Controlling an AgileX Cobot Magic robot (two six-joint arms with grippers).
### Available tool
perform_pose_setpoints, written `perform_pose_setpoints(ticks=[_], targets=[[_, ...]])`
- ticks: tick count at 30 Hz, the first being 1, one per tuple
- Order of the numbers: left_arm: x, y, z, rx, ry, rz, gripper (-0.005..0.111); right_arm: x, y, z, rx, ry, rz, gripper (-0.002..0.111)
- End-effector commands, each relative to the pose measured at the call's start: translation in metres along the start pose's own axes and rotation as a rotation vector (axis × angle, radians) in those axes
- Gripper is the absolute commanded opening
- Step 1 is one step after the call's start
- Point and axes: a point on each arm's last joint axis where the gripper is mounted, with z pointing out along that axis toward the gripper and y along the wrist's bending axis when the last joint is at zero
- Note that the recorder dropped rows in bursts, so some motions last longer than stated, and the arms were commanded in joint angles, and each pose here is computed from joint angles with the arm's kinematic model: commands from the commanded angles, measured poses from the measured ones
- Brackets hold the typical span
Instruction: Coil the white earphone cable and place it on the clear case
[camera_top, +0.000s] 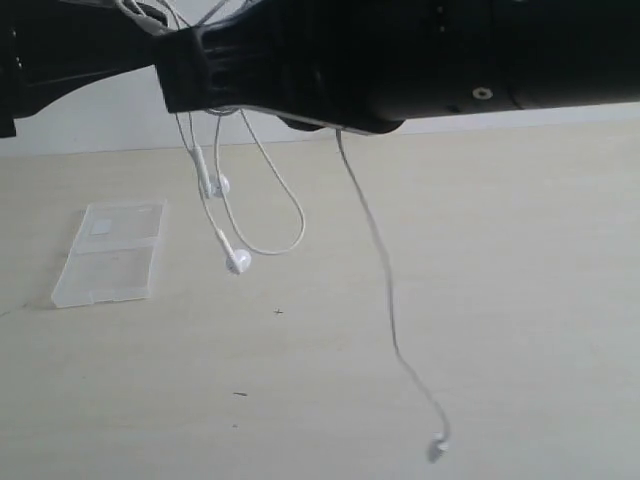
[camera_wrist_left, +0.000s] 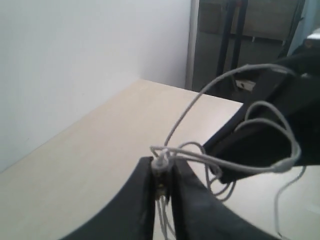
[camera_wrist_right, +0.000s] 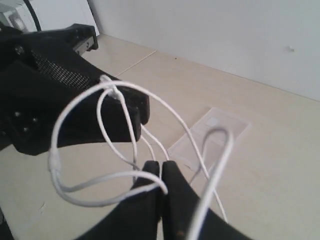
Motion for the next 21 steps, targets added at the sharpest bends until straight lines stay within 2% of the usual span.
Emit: perform_pose_setpoints(ticks=[1,10,12,14,17,19,21], targets=[[0.002,-0.002,-0.001,0.006,0.038,0.000,0.000,-0.013,0.004,-0.009,-0.001,-0.002,-0.050,0.000],[0.021,0.002,-0.004,-0.034,0.247,0.020,0.000,-0.060,0.015,-0.033,-0.012,-0.099,-0.099,0.000],[0.024,0.000,-0.005,-0.015,0.282,0.028,0.005,-0.068,0.017,-0.039,-0.013,-0.110,-0.108,0.000],[0.025,-0.002,-0.005,0.005,0.288,0.022,0.019,-0.073,0.018,-0.043,-0.014,-0.110,-0.108,0.000],[0.023,-0.003,-0.006,0.009,0.276,0.014,0.052,-0.072,0.018,-0.044,-0.009,-0.086,-0.118,0.000],[0.021,-0.006,-0.008,0.016,0.264,-0.004,0.071,-0.070,0.018,-0.042,-0.005,-0.063,-0.118,0.000],[0.018,-0.008,-0.010,0.020,0.244,-0.020,0.078,-0.069,0.017,-0.040,-0.003,-0.051,-0.117,0.000]])
